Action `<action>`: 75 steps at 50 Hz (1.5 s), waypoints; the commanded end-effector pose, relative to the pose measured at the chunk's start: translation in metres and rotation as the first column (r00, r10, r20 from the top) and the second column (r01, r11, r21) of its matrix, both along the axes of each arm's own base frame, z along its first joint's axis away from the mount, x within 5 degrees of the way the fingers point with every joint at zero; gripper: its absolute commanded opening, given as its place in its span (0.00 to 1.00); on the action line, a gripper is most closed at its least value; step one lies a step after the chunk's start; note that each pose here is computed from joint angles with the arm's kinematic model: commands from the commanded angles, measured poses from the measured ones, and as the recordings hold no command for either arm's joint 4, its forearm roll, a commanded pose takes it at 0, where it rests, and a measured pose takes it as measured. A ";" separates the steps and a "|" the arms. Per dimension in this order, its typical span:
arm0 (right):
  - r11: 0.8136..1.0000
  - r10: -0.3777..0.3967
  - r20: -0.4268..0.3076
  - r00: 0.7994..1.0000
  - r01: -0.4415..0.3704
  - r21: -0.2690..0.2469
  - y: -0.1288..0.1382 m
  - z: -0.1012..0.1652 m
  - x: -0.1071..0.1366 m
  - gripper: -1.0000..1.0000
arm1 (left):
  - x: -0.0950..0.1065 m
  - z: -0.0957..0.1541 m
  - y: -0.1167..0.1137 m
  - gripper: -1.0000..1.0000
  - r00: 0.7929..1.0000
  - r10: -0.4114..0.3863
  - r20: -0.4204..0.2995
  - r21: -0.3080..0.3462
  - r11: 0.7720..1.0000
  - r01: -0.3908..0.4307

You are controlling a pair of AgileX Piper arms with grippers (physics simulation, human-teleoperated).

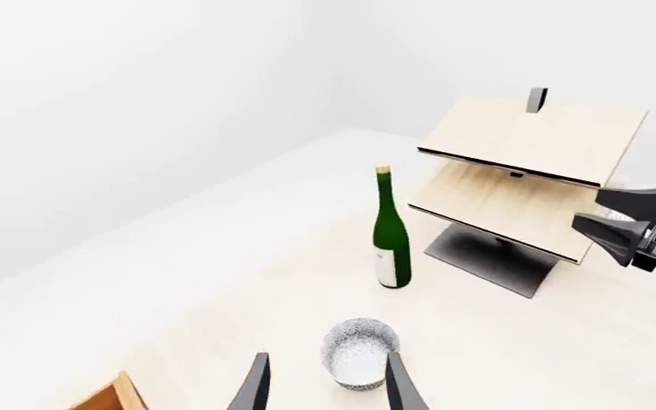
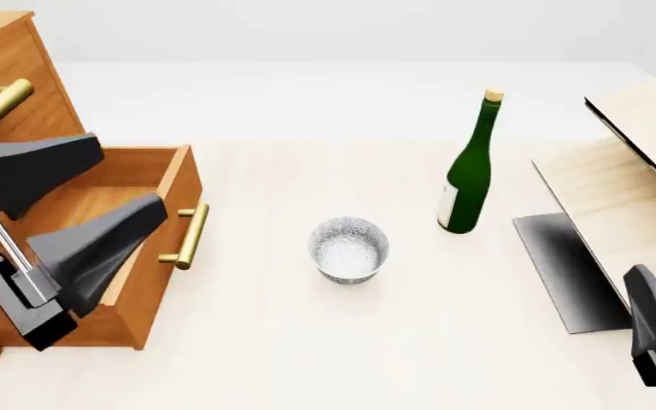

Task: Put the bowl in the bottom drawer of the cabinet.

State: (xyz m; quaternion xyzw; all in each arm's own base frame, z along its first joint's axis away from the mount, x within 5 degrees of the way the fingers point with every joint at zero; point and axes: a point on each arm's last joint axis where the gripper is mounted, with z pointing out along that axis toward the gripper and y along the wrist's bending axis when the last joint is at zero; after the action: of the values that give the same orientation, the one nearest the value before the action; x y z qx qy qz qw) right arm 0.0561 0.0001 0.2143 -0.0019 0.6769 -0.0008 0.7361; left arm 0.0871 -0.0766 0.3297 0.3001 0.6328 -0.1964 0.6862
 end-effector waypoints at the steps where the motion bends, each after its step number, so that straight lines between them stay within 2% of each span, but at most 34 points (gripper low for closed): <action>1: 1.000 0.000 0.000 1.000 0.000 0.000 0.000 0.000 0.000 1.00 | 0.018 0.022 -0.019 1.00 1.000 -0.015 -0.009 0.042 0.999 0.015; 7: 1.000 0.000 0.000 1.000 0.000 0.000 0.000 0.000 0.000 1.00 | 0.029 0.031 -0.029 1.00 0.999 -0.016 -0.032 0.072 0.997 0.018; 20: 1.000 0.000 0.000 1.000 0.000 0.000 0.000 0.000 0.000 1.00 | 0.044 0.054 -0.051 1.00 0.996 -0.052 -0.068 0.051 0.997 0.055; 23: 1.000 0.000 0.000 1.000 0.000 0.000 0.000 0.000 0.000 1.00 | 0.050 0.056 -0.061 1.00 0.994 -0.064 -0.087 0.068 0.995 0.070; 24: 1.000 0.000 0.000 1.000 0.000 0.000 0.000 0.000 0.000 1.00 | 0.055 0.057 -0.070 1.00 0.993 -0.077 -0.093 0.105 0.991 0.087; 29: 1.000 0.000 0.000 1.000 0.000 0.000 0.000 0.000 0.000 1.00 | 0.058 0.064 -0.081 1.00 0.990 -0.101 -0.101 0.112 0.987 0.112; 33: 1.000 0.000 0.000 1.000 0.000 0.000 0.000 0.000 0.000 1.00 | 0.063 0.067 -0.087 1.00 0.989 -0.102 -0.111 0.114 0.987 0.114; 36: 1.000 0.000 0.000 1.000 0.000 0.000 0.000 0.000 0.000 1.00 | 0.067 0.075 -0.096 1.00 0.981 -0.110 -0.158 0.083 0.989 0.124; 38: 1.000 0.000 0.000 1.000 0.000 0.000 0.000 0.000 0.000 1.00 | 0.072 0.079 -0.100 1.00 0.981 -0.105 -0.164 0.093 0.988 0.121; 42: 1.000 0.000 0.000 1.000 0.000 0.000 0.000 0.000 0.000 1.00 | 0.085 0.076 -0.112 1.00 0.978 -0.091 -0.186 0.149 0.982 0.119; 48: 1.000 0.000 0.000 1.000 0.000 0.000 0.000 0.000 0.000 1.00 | 0.092 0.073 -0.122 1.00 0.971 -0.094 -0.219 0.146 0.981 0.128; 52: 1.000 0.000 0.000 1.000 0.000 0.000 0.000 0.000 0.000 1.00 | 0.102 0.064 -0.127 1.00 0.965 -0.072 -0.251 0.172 0.978 0.117; 62: 1.000 0.000 0.000 1.000 0.000 0.000 0.000 0.000 0.000 1.00 | 0.112 0.064 -0.136 1.00 0.954 -0.054 -0.294 0.195 0.974 0.115; 67: 1.000 0.000 0.000 1.000 0.000 0.000 0.000 0.000 0.000 1.00 | 0.119 0.055 -0.145 1.00 0.941 -0.045 -0.336 0.228 0.965 0.127; 75: 1.000 0.000 0.000 1.000 0.000 0.000 0.000 0.000 0.000 1.00 | 0.130 0.052 -0.152 1.00 0.928 -0.022 -0.372 0.241 0.963 0.120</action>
State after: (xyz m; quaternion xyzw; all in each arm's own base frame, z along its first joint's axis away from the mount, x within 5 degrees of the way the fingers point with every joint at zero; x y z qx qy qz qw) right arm 0.0561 0.0001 0.2143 -0.0020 0.6768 -0.0008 0.7361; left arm 0.2037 -0.2179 0.3890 0.3688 0.7390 -0.1966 0.5284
